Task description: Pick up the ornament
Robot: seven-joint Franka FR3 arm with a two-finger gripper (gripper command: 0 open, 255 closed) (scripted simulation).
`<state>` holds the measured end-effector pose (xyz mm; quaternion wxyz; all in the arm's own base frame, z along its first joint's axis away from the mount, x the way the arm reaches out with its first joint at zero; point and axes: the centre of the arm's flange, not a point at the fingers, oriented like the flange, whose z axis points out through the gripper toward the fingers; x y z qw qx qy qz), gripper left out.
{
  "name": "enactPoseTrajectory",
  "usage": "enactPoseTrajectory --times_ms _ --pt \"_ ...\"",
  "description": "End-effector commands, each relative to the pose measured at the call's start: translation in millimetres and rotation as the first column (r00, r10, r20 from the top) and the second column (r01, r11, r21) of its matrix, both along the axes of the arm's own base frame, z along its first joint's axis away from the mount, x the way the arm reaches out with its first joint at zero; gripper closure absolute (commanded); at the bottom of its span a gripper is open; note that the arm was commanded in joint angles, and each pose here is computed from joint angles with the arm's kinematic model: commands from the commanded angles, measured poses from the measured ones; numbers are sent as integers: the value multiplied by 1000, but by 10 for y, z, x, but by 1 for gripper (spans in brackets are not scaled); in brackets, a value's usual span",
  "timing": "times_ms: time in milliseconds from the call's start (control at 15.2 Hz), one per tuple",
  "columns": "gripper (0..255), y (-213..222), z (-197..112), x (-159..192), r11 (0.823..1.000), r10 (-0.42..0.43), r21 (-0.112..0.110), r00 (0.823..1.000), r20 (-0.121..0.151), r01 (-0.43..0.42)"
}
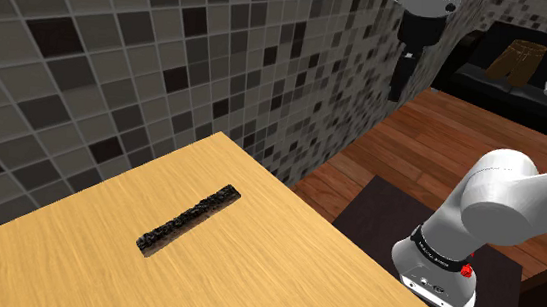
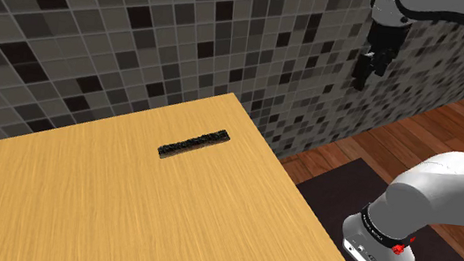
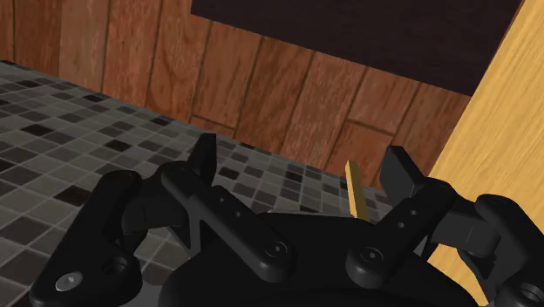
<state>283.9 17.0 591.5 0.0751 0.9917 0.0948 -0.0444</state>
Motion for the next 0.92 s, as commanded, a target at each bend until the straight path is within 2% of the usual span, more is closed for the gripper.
enactPoseTrajectory --times_ms 0,198,396,594,858 --pt "0 0 0 0 1000 0 0 1000 0 0" --pt "0 160 -194 265 996 92 17 996 5 -92" --pt "0 347 -383 515 982 183 34 983 12 -183" --pt "0 560 -568 747 961 272 50 962 20 -273" --pt "0 880 -807 1026 919 388 70 921 33 -389"
